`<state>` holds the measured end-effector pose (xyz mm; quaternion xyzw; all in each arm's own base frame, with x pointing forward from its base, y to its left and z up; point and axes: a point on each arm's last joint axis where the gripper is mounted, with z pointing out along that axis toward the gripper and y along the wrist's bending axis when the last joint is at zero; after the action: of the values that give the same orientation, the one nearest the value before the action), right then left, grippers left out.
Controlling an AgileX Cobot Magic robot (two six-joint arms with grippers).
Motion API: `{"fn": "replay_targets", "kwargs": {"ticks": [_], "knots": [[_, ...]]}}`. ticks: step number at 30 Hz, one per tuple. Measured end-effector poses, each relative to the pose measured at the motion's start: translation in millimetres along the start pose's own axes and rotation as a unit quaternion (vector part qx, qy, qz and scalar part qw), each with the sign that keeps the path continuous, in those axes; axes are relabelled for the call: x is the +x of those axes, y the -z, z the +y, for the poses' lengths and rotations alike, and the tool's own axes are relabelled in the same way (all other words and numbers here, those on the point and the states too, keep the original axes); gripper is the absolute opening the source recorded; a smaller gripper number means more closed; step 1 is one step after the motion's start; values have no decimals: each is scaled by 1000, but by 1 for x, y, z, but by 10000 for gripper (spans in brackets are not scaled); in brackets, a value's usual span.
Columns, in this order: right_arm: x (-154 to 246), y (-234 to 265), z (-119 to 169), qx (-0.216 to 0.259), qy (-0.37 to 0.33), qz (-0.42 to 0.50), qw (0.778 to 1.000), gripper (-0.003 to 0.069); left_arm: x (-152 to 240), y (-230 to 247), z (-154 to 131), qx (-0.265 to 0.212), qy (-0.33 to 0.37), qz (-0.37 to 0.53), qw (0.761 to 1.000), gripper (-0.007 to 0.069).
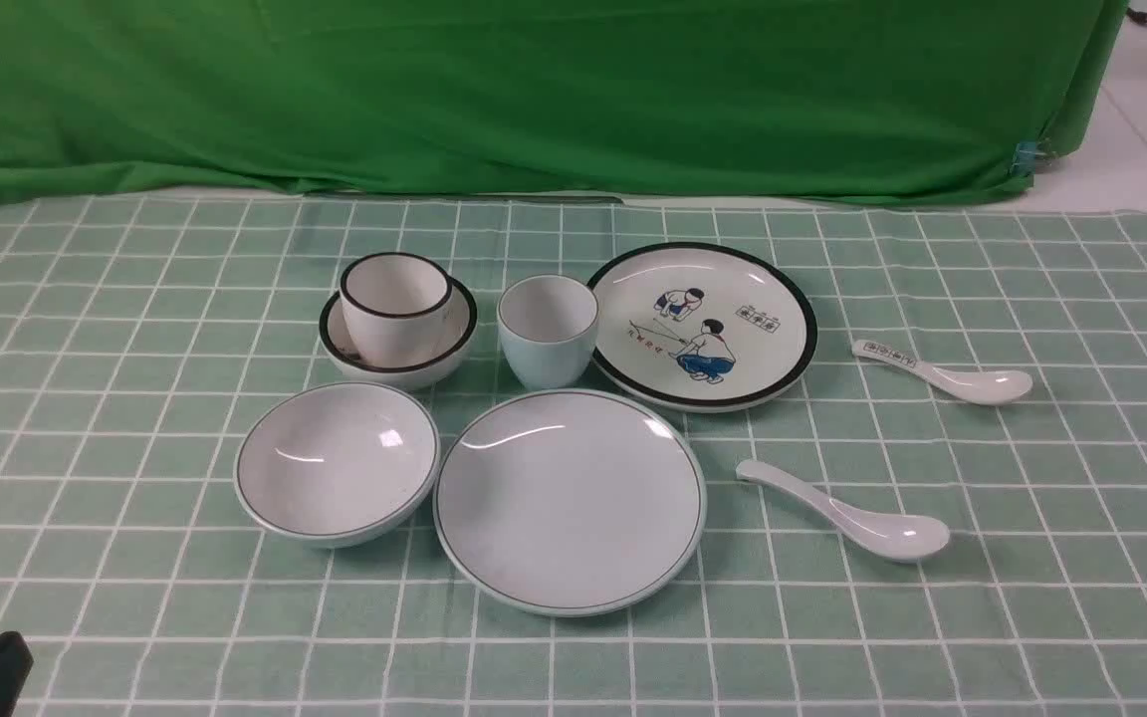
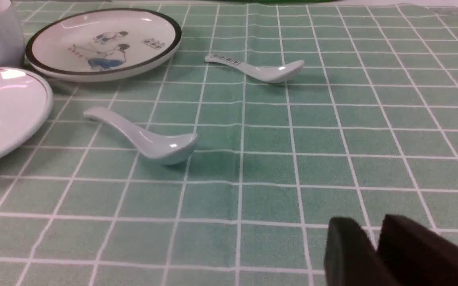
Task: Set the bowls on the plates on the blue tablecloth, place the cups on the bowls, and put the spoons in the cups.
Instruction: 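Reach toward the plain white bowl and position the gripper at its rim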
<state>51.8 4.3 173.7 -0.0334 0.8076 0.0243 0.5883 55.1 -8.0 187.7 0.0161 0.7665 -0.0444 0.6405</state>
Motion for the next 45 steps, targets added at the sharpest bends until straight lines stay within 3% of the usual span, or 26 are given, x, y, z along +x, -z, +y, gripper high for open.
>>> {"fn": "replay_targets", "kwargs": {"ticks": [21, 24, 28, 30, 33, 36, 38, 39, 40, 41, 45], "knots": [[0, 0, 0, 0, 0, 0, 1000, 163, -2, 0, 0, -1, 9, -9, 1000, 18], [0, 0, 0, 0, 0, 0, 1000, 163, -9, 0, 0, 6, 116, -47, 992, 18], [0, 0, 0, 0, 0, 0, 1000, 163, -20, 2, 4, 20, 354, -112, 928, 18], [0, 0, 0, 0, 0, 0, 1000, 163, -24, 4, 8, 14, 398, -141, 906, 18], [0, 0, 0, 0, 0, 0, 1000, 163, -26, 4, 9, 14, 419, -150, 895, 18], [0, 0, 0, 0, 0, 0, 1000, 163, -54, 14, -3, 61, 371, -130, 918, 18], [0, 0, 0, 0, 0, 0, 1000, 163, -63, 16, -6, 67, 345, -119, 929, 18], [0, 0, 0, 0, 0, 0, 1000, 163, -85, 17, -15, 87, 275, -77, 954, 18], [0, 0, 0, 0, 0, 0, 1000, 163, -89, 16, -16, 92, 260, -64, 959, 18], [0, 0, 0, 0, 0, 0, 1000, 163, -102, 9, -24, 110, 195, -15, 974, 18], [0, 0, 0, 0, 0, 0, 1000, 163, -129, -19, -38, 186, 64, 126, 972, 18]]}}
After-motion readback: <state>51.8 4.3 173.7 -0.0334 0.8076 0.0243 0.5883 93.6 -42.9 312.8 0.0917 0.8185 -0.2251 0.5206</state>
